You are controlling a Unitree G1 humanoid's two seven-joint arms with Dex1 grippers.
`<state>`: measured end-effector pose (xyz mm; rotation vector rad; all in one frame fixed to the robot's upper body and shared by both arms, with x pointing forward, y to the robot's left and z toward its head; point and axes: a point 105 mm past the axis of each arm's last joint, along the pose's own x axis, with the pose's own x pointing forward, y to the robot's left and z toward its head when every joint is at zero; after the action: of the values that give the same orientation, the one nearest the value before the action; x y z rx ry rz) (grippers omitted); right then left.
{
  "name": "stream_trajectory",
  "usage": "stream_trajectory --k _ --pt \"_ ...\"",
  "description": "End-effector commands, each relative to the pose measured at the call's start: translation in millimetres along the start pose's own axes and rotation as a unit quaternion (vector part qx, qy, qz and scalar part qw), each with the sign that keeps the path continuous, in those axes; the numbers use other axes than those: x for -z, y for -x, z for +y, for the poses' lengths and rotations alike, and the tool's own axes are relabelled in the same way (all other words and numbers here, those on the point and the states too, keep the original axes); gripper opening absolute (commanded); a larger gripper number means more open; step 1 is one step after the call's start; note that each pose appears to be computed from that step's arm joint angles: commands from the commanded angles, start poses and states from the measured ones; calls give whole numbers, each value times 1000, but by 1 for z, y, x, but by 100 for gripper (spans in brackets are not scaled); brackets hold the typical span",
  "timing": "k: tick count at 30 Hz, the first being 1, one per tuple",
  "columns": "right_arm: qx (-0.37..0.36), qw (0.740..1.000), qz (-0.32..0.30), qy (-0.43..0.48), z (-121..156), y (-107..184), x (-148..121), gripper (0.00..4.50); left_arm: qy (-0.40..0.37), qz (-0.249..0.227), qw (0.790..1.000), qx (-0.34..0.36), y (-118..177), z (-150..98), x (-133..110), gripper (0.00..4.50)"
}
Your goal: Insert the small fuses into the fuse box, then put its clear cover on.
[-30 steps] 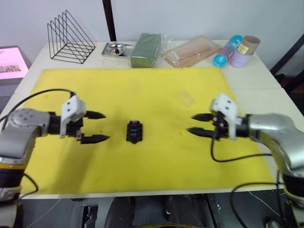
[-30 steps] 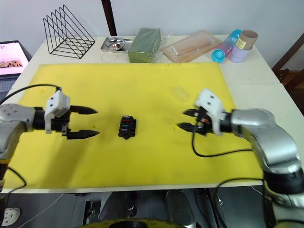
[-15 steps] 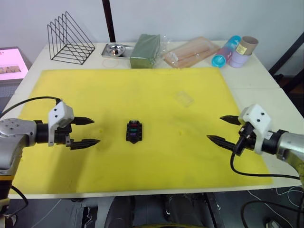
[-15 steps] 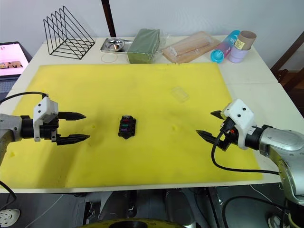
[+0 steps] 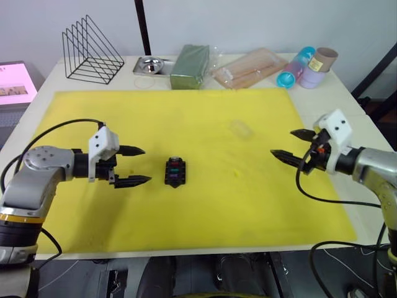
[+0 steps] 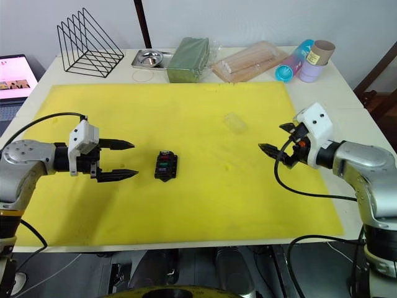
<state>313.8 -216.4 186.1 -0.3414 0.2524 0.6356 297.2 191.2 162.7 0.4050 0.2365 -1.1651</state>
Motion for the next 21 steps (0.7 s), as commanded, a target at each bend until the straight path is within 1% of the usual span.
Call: stream_trajectory --k 1,3,8,11,18,21 --pt "-2 1000 -6 9 2 -11 -9 448 -26 -5 1000 -14 2 7 -9 450" --pt "0 1000 0 6 3 -17 -7 448 -27 -5 999 -18 1 6 -6 450" --pt "2 1000 1 -13 1 -26 -8 448 -20 -22 1000 -7 -8 -5 -9 450" --pt "7 1000 -7 -13 -2 -34 -16 448 -19 -23 1000 4 -13 -14 -8 450" --pt "-4 1000 -14 -8 6 -43 -26 448 -14 -16 1000 -14 -6 -19 -6 450" --pt "-5 1000 -21 -10 7 -43 -31 448 3 -18 1000 -19 -11 -27 -6 450"
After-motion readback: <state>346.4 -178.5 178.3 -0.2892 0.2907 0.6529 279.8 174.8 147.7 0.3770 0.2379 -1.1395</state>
